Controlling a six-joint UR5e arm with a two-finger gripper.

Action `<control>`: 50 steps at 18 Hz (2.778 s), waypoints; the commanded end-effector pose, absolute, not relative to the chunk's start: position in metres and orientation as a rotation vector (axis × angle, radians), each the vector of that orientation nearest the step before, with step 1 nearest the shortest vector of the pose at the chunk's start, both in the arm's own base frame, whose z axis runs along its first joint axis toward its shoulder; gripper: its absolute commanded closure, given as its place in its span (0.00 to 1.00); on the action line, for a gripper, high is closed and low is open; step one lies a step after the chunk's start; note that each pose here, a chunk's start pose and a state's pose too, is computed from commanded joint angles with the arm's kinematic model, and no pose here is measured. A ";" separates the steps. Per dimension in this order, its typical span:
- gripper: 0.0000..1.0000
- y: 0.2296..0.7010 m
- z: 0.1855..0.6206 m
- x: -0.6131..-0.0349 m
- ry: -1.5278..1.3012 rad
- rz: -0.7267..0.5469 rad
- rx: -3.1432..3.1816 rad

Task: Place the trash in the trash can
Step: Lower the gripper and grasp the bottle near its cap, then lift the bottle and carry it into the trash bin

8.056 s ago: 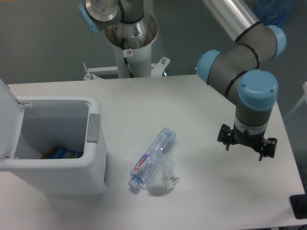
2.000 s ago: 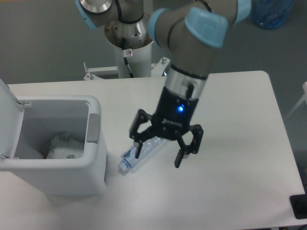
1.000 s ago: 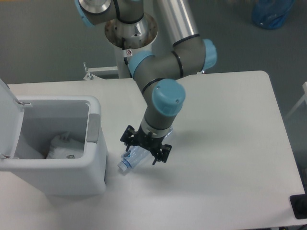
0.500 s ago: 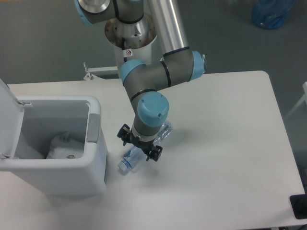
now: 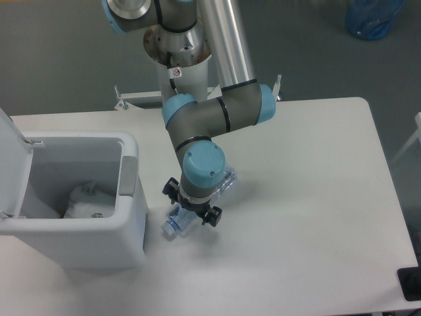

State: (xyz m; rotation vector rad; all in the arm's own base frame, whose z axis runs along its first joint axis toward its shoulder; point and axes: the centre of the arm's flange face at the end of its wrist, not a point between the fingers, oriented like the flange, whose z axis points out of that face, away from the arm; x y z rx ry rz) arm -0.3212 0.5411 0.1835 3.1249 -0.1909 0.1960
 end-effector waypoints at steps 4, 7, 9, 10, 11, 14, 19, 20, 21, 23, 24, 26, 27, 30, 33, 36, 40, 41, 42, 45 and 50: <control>0.12 0.555 0.189 -0.332 -0.194 0.167 3.144; 0.42 0.561 0.199 -0.338 -0.194 0.139 3.162; 0.45 0.562 0.202 -0.340 -0.192 0.132 3.164; 0.46 0.562 0.203 -0.340 -0.192 0.132 3.166; 0.48 0.562 0.204 -0.341 -0.192 0.129 3.169; 0.52 0.562 0.209 -0.345 -0.186 0.118 3.178; 0.52 0.568 0.257 -0.384 -0.137 0.016 3.265; 0.52 0.568 0.268 -0.394 -0.121 0.002 3.291; 0.52 0.569 0.282 -0.401 -0.107 -0.002 3.329; 0.52 0.563 0.328 -0.413 -0.071 0.001 3.450; 0.52 0.560 0.345 -0.420 -0.055 0.027 3.513; 0.52 0.551 0.379 -0.430 -0.024 0.060 3.618; 0.52 0.544 0.396 -0.436 -0.013 0.070 3.667; 0.52 0.531 0.441 -0.450 -0.007 0.165 3.835; 0.52 0.523 0.469 -0.461 0.145 0.400 3.962; 0.52 0.522 0.490 -0.460 0.151 0.636 4.052; 0.52 0.521 0.547 -0.437 0.096 0.765 4.137; 0.52 0.523 0.560 -0.430 0.062 0.794 4.155; 0.52 0.522 0.580 -0.422 0.051 0.845 4.177; 0.52 0.527 0.613 -0.381 -0.095 0.961 4.199; 0.52 0.567 0.614 -0.301 -0.349 1.153 4.102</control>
